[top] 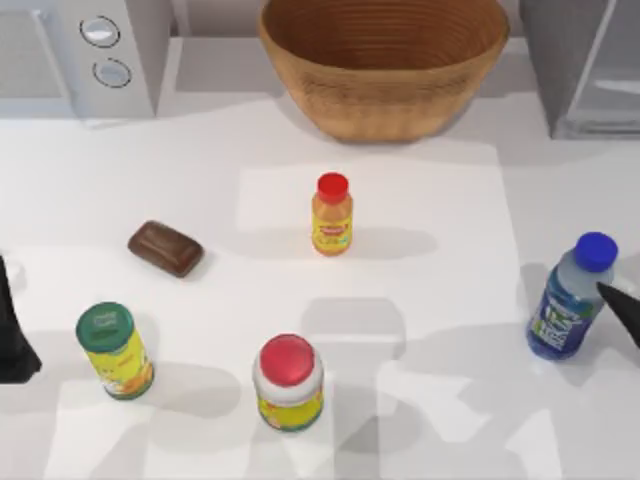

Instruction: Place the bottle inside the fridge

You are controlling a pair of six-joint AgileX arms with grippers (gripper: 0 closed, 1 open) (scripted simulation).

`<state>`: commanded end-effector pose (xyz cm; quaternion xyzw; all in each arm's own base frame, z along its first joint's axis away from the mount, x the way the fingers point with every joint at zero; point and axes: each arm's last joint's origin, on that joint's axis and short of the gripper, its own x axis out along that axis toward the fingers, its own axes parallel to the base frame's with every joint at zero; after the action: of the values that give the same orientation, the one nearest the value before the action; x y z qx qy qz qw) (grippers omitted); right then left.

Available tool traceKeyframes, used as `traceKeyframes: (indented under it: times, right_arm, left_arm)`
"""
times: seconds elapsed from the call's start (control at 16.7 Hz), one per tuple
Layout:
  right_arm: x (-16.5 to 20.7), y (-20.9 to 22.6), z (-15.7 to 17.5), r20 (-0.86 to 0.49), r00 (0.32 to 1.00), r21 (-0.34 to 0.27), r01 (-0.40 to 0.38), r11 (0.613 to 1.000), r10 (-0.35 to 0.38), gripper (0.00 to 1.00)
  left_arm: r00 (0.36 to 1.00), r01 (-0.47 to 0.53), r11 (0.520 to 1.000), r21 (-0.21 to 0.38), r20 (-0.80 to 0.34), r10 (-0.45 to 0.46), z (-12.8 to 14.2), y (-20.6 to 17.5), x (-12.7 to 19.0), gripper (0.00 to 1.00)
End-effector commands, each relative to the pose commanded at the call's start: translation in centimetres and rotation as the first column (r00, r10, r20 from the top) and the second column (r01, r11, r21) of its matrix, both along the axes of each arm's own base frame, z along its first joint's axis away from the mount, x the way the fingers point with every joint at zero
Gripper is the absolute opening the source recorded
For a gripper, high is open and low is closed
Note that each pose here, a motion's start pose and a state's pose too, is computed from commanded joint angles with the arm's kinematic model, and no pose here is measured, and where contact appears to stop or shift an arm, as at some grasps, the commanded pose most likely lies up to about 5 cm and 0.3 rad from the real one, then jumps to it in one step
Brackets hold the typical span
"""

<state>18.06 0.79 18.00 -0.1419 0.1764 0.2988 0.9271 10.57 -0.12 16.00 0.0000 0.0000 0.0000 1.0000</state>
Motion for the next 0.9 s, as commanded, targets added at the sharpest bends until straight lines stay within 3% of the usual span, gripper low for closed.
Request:
traceKeyframes:
  times: [0.3, 0.9]
  right_arm:
    - [1.4, -0.3, -3.3, -0.217, 0.972, 0.004, -0.093, 0.996, 0.092, 1.0]
    - [2.8, 0.6, -4.4, -0.237, 0.966, 0.006, -0.101, 0.995, 0.1, 1.0]
  left_arm:
    - [1.0, 0.0, 1.0, 0.0, 0.0, 0.0, 0.0, 0.0, 0.0, 1.0]
    - [1.0, 0.0, 1.0, 0.0, 0.0, 0.0, 0.0, 0.0, 0.0, 1.0]
